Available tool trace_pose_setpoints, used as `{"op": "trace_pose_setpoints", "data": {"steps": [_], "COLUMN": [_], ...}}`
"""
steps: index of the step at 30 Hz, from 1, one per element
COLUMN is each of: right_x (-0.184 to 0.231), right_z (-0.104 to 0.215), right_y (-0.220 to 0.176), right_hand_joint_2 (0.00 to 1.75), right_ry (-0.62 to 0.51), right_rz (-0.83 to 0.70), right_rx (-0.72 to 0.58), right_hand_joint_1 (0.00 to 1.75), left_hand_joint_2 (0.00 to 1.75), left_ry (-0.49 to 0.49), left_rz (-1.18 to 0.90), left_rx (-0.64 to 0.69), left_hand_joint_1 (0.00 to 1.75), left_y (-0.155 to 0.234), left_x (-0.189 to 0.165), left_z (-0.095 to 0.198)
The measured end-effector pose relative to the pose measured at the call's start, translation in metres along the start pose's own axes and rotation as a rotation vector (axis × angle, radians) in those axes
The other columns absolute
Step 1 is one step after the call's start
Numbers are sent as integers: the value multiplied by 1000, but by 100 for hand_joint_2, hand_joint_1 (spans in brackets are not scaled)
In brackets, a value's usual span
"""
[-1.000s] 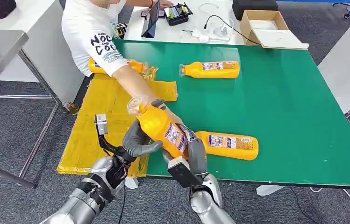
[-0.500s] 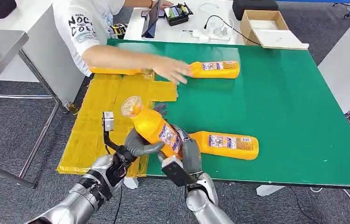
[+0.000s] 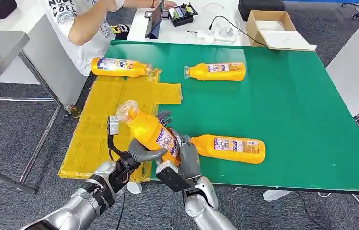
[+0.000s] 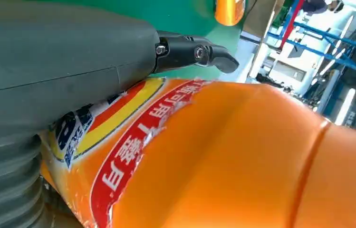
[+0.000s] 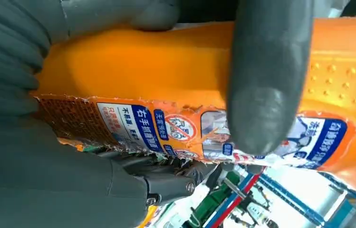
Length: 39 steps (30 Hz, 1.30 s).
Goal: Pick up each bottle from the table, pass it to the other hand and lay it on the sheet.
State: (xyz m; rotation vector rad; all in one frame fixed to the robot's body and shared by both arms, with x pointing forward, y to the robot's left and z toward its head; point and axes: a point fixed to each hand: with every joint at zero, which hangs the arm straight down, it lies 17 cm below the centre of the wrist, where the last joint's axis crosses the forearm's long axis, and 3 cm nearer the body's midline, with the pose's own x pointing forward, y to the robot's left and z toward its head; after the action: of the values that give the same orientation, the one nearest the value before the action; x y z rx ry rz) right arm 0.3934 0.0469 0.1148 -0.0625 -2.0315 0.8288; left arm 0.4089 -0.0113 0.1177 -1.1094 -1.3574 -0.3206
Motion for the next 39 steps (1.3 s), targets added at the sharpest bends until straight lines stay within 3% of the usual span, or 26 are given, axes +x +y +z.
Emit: {"op": "trace_pose_setpoints", "data": {"steps": [13, 23, 32, 33, 34, 35, 39], "right_x": [-9, -21, -24, -24, -24, -24, -24], "right_z": [3, 6, 6, 6, 6, 7, 7], "right_y": [12, 17, 17, 17, 18, 19, 21], "right_hand_joint_2": [175, 175, 175, 175, 175, 175, 175], "right_ry": [30, 84, 91, 91, 91, 91, 90], "right_rz": [8, 15, 19, 21, 21, 21, 18], "right_rx": [46, 64, 71, 73, 75, 78, 87], "right_hand_joint_1": [175, 175, 175, 175, 175, 175, 175], "left_hand_joint_2": [175, 175, 175, 175, 175, 175, 175], "left_ry": [-14, -4, -10, -11, -13, -15, -33], "left_rz": [18, -218, -222, -215, -203, -186, -108], "left_rx": [43, 145, 115, 107, 96, 82, 29], "left_hand_joint_1": [0, 0, 0, 14, 42, 106, 106], "left_y": [9, 26, 17, 15, 13, 11, 2], "left_x": [-1, -3, -2, -2, -2, -1, 5], "left_z": [4, -2, -5, -5, -5, -5, -2]}}
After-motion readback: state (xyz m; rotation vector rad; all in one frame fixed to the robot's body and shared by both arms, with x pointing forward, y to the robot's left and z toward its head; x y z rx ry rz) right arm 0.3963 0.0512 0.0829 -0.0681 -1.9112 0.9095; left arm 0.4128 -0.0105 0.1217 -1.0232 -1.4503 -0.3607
